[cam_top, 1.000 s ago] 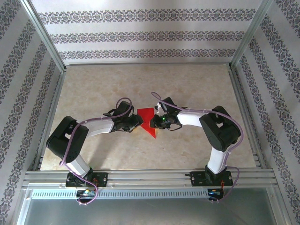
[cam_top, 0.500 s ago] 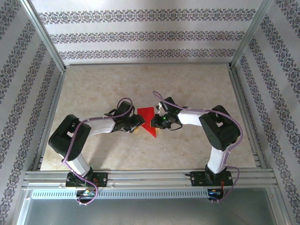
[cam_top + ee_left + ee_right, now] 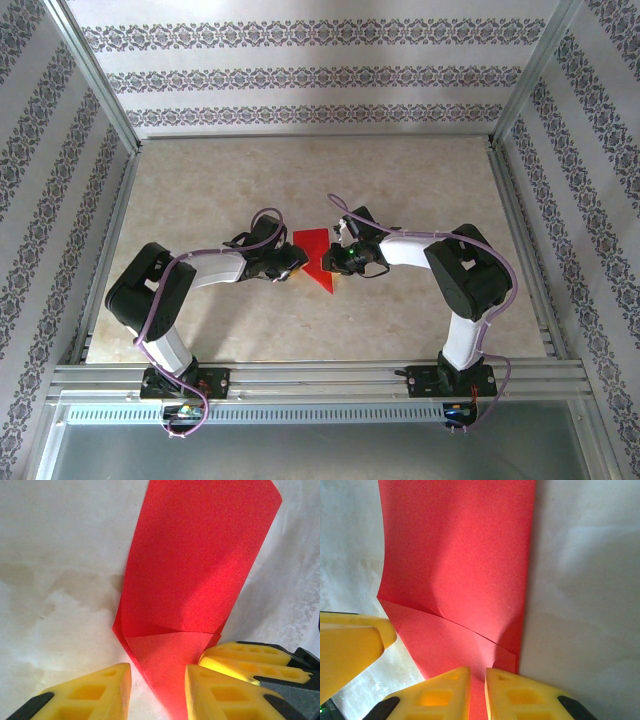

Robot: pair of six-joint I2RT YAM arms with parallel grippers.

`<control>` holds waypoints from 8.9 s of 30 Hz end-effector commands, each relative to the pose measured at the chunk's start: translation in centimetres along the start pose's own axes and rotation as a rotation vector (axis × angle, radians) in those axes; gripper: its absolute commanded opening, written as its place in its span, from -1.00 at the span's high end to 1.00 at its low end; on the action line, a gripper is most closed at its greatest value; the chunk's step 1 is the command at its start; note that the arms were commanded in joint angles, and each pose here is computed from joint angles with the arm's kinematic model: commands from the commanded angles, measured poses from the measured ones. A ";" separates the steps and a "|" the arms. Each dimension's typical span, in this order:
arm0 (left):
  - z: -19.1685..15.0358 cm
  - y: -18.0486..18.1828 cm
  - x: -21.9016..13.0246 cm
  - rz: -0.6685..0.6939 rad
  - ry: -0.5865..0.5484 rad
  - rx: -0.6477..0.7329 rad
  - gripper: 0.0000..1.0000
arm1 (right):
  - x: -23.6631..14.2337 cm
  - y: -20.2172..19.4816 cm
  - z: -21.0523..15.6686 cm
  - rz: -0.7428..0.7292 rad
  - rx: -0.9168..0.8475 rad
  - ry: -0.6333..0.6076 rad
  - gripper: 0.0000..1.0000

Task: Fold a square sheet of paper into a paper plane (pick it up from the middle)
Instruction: Fourth fold the wing at the center of the table.

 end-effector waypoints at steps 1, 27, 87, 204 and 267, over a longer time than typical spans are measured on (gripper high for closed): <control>0.6 -0.1 -0.1 -0.011 -0.015 0.006 0.31 | 0.8 -1.9 -0.7 -0.064 0.044 0.033 0.61; 1.1 -1.0 1.0 -0.073 0.015 0.030 0.53 | 1.1 -2.1 -0.9 -0.064 0.045 0.043 0.61; 3.2 -4.6 0.4 -0.015 -0.096 -0.101 0.81 | -1.3 1.8 0.5 -0.495 -0.872 -0.424 0.16; 2.0 -1.2 3.5 0.027 -0.009 -0.046 0.42 | -1.1 -2.0 0.8 0.269 -0.074 -0.046 0.77; 2.0 0.0 5.4 0.235 0.101 -0.004 0.18 | -0.3 -5.0 0.6 0.163 0.007 0.000 0.50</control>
Point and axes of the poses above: each hand's point on the last joint's axis, 136 mm out from that joint toward the fingers, its own x axis out along the fingers, its own y axis along the line the jaws close on, z = x × y, the point moved 4 cm from there along -x, back along the fingers, and after that the axes turned 1 degree about -x, right-handed, at the moved point
